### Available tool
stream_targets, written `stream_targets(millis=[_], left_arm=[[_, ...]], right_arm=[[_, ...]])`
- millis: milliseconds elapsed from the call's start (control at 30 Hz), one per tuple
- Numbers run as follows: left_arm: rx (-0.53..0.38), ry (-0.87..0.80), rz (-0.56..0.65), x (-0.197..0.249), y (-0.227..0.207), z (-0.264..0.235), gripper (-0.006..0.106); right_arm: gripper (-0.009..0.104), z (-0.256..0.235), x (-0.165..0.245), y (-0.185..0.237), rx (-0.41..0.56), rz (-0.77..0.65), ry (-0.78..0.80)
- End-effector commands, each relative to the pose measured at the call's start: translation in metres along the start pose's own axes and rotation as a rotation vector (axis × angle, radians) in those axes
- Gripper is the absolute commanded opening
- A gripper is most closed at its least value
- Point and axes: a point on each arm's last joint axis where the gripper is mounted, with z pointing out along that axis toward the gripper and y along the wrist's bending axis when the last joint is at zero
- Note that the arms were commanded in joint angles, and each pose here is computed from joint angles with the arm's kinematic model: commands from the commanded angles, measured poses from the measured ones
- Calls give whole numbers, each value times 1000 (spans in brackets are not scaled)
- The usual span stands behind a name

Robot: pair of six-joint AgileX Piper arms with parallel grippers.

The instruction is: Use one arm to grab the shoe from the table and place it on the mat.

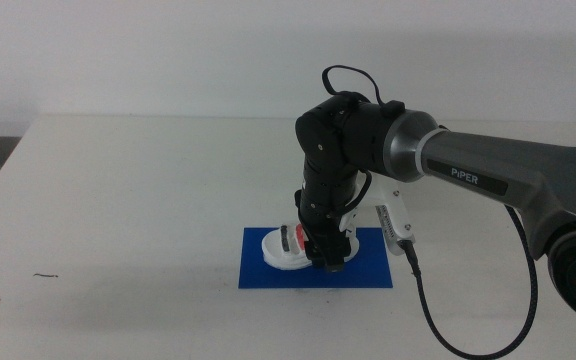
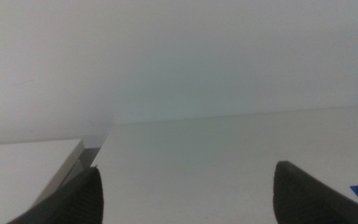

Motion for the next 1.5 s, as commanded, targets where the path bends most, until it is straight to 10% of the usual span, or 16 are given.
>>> stream_targets(millis=[0,167,300,467,633,1000,1467], left_arm=[[2,-7,-5,-1,0,0,94],[2,-7,-5,-1,0,0,94],[2,-7,-5,-1,0,0,94],[2,-7,-5,-1,0,0,94],[2,-7,-5,-1,0,0,94],[2,-7,-5,-1,0,0,94],[2,-7,-5,-1,0,0,94]], right_arm=[[53,-5,-4,4,-16,26,-10],[81,-7,-5,3,-13,28,-7],[82,-57,-9,-2,-40,-101,18],[82,-143,-28,-16,-164,-1120,-63],[82,-201,-40,-32,-298,-1681,-160],[82,-278,-106,-99,-597,-1802,-465],[82,-187,-202,-268,-999,-1530,-874]])
